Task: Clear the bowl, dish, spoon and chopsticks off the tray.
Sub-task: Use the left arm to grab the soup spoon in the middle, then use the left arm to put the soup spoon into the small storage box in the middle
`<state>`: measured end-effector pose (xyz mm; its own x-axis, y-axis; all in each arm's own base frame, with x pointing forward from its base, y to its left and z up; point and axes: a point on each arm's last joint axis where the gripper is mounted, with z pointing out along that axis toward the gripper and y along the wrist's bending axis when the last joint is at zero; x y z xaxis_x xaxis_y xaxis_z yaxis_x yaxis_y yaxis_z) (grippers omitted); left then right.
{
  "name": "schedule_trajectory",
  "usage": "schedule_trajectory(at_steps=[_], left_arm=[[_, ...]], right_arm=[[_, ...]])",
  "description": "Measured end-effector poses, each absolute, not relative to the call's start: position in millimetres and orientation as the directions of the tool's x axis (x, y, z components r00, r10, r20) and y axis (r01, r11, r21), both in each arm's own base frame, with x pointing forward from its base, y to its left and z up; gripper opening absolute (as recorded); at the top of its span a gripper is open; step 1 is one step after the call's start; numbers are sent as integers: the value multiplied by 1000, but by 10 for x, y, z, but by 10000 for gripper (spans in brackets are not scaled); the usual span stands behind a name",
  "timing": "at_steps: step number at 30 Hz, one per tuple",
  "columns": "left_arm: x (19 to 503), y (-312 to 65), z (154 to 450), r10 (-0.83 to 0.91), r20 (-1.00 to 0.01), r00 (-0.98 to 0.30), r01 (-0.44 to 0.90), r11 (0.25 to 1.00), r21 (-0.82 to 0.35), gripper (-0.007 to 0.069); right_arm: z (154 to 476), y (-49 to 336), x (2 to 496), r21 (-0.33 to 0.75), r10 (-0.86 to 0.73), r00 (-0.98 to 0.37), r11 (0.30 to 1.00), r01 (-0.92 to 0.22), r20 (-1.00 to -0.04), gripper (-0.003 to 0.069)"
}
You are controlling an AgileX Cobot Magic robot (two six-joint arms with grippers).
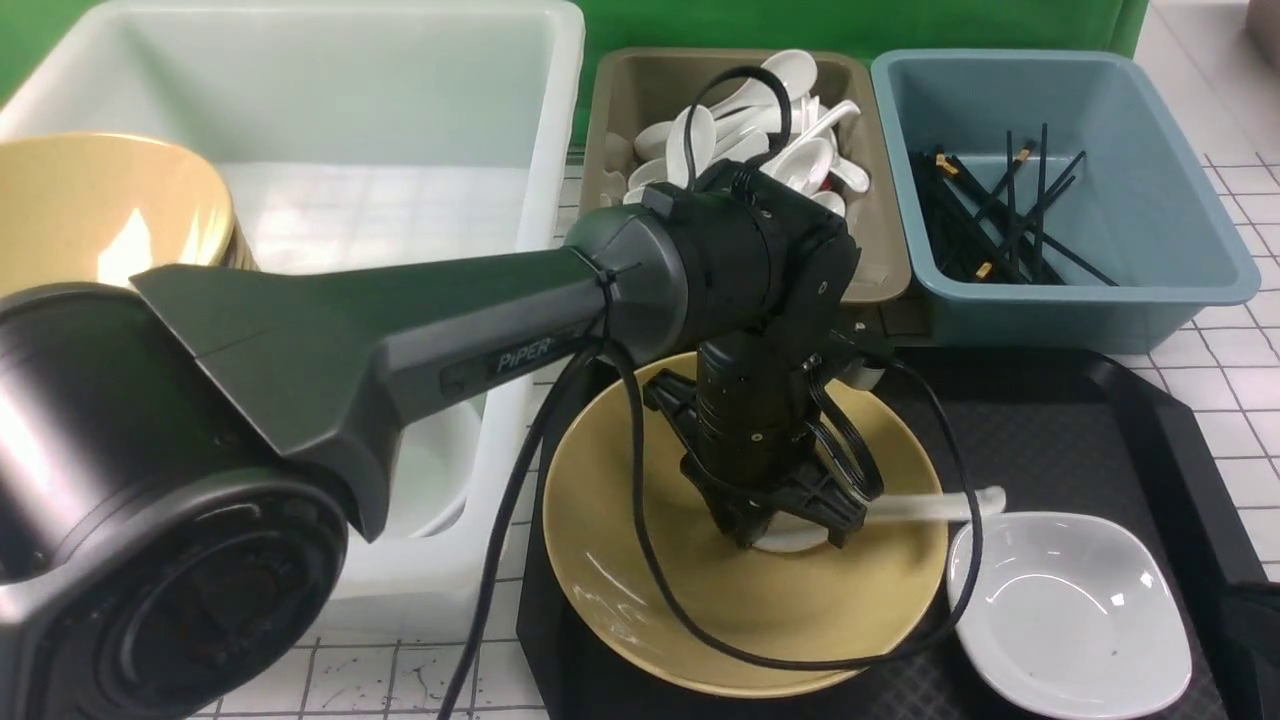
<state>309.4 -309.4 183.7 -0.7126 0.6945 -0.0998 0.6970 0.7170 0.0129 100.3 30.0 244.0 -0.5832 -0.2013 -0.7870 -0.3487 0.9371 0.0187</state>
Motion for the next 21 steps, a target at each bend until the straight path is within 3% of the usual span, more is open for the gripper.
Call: schedule_trajectory(at_steps=[3, 6, 8, 12, 17, 21], left_arm=[[3073, -3056, 1986, 701, -126, -702, 704, 710, 27, 3], [3041, -2991, 2339, 711, -213, -670, 718, 694, 58, 2], [3031, -2925, 2660, 703, -323, -633, 716, 691, 100, 2], [3132, -2811, 3029, 621, -518, -589, 676, 730, 106, 2], [3691, -2600, 3006, 367, -733, -573, 519, 854, 22, 2], [4000, -2498, 2762, 313, -752, -581, 467, 884, 7, 18]], right_arm=[[2440, 300, 1003, 19, -201, -583, 937, -349, -787, 48], [2440, 300, 1003, 19, -201, -583, 937, -349, -787, 48], [2441, 300, 1004, 18, -201, -582, 937, -348, -788, 48], [2442, 300, 1005, 18, -200, -581, 938, -347, -789, 48], [2443, 300, 1005, 19, -198, -581, 938, -346, -789, 48], [2443, 299, 1006, 22, -195, -582, 939, -344, -790, 48]])
